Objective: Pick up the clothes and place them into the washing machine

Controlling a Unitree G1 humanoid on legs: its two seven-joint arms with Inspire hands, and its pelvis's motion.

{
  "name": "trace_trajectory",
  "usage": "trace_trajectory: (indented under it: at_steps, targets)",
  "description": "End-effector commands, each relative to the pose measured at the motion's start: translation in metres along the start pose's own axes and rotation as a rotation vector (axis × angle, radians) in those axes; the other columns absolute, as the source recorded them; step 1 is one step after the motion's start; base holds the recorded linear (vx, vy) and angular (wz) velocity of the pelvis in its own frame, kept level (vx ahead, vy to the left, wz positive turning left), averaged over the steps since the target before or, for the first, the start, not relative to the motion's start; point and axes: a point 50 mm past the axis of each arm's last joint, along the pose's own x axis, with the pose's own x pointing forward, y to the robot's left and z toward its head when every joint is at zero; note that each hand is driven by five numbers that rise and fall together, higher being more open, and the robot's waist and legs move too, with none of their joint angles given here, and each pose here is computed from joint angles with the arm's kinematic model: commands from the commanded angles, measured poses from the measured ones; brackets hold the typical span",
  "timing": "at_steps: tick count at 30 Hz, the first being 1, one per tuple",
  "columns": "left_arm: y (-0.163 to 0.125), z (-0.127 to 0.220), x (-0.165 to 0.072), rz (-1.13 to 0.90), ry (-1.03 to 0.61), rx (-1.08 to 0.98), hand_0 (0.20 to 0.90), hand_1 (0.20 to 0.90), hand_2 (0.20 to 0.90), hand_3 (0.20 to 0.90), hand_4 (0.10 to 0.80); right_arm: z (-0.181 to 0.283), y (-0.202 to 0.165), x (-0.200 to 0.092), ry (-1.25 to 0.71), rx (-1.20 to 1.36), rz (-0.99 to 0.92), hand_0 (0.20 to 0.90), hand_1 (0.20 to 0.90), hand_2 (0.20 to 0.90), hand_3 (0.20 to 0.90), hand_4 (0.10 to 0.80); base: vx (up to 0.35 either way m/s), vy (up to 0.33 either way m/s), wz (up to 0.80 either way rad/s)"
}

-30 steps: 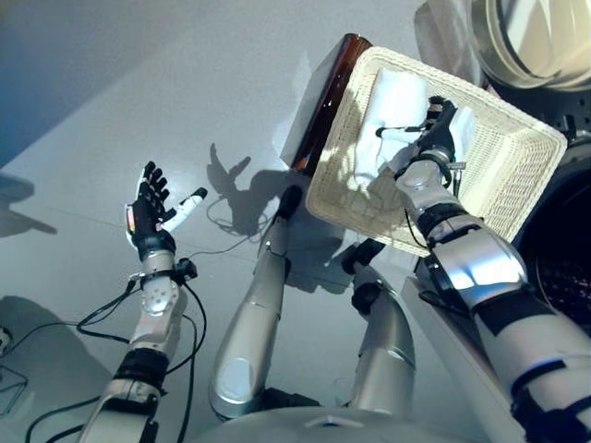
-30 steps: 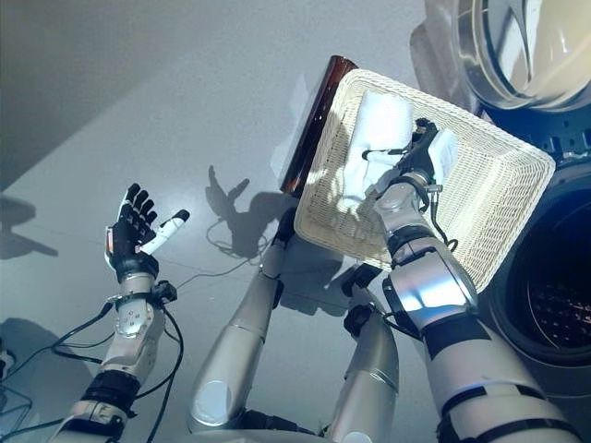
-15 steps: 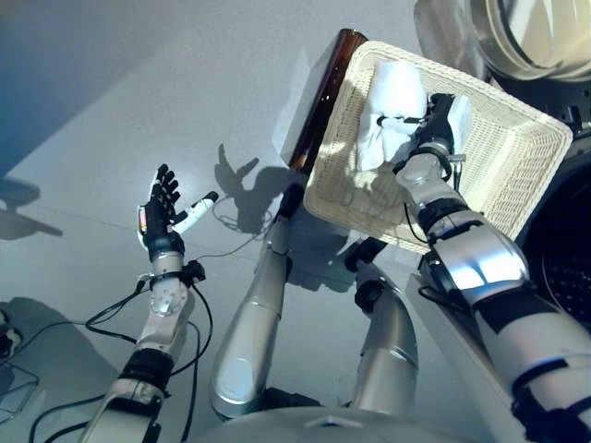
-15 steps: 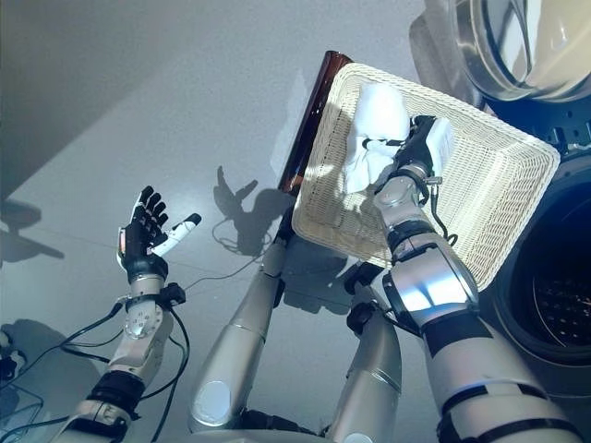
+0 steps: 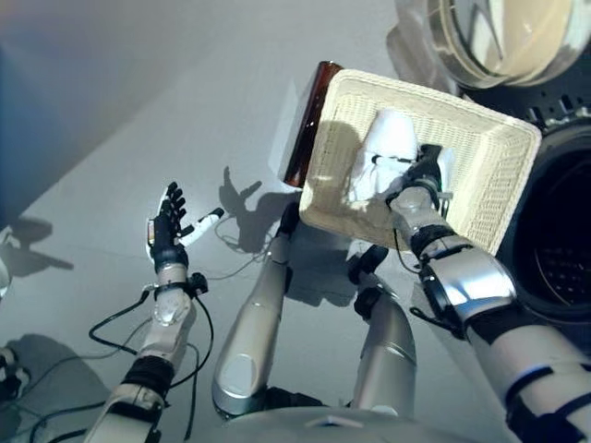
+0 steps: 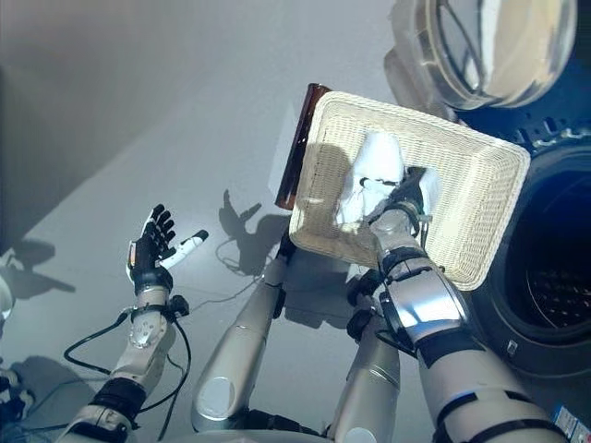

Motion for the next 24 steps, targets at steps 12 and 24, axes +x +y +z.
trace_trajectory:
  at_steps: [12,24]
  targets:
    - [0.009,-0.051,-0.042,-0.051,0.21,-0.021,0.9,0.9,0.9,0.9,0.8,-0.039,-0.048,0.008,0.084,0.892,-0.116,0.2,0.2,0.2,0.2,0.3,0.033,0.056,-0.25]
    - [-0.01,-0.08,-0.073,-0.134,0.357,-0.057,0.9,0.9,0.9,0.9,0.8,-0.047,-0.071,0.004,0.009,1.256,-0.276,0.2,0.2,0.2,0.2,0.3,0.028,0.046,-0.15]
